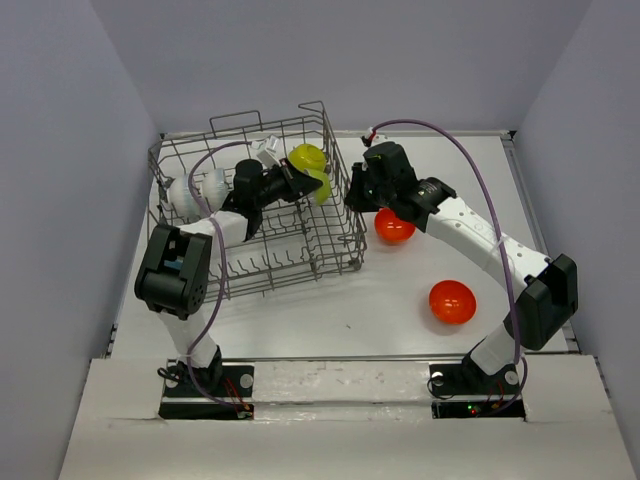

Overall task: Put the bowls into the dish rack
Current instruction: Place the upside down bowl on the dish rack.

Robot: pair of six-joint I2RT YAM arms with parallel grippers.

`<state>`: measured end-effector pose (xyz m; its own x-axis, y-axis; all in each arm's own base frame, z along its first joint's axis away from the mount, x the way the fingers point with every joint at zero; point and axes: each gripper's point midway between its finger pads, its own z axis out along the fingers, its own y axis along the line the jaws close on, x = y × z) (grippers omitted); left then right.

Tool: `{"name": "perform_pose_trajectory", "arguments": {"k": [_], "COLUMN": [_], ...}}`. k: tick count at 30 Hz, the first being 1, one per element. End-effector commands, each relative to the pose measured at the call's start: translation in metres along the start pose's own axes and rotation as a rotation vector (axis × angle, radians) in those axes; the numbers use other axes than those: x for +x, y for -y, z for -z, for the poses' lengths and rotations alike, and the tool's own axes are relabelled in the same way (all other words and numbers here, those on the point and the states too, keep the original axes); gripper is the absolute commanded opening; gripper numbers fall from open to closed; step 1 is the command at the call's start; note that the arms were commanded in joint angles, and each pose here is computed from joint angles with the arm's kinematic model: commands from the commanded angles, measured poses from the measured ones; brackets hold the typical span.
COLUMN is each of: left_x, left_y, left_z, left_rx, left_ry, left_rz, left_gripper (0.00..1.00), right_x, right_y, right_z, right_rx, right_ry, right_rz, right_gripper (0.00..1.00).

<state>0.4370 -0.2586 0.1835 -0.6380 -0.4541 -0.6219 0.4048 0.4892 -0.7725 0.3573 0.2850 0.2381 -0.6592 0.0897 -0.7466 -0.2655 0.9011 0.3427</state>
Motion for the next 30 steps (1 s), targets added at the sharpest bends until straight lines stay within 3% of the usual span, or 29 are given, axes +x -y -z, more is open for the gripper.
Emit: {"name": "perform_pose_trajectory", "arguments": {"k": [1,19,23,30], "left_x": [-0.035,-0.026,-0.024,-0.019], "left_y": [0.004,-0.013,-0.019,-0.028], "left_z": [0.015,0.007,0.004,0.001], "left_rx": [-0.077,-0.106,-0.118,-0.135], "left_ry": [0.092,0.051,0.036,0.02], "left_rz": [-0.124,-0.121,-0.118,-0.118], "left_gripper": [0.0,0.0,0.0,0.0], "right_x": [-0.012,-0.009,-0.008,-0.008], "right_y": [-0.012,-0.01,-0.007,-0.002], "right_z": [0.006,0.005,0.003,0.004], "right_rx": [-0.025,-0.018,0.002,0.024], "right_ry": [0.045,0.037,0.039,0.043], "right_rz": [0.01,0.005,0.001,-0.008], "right_gripper": [0.17,0.16,0.01,0.01]}}
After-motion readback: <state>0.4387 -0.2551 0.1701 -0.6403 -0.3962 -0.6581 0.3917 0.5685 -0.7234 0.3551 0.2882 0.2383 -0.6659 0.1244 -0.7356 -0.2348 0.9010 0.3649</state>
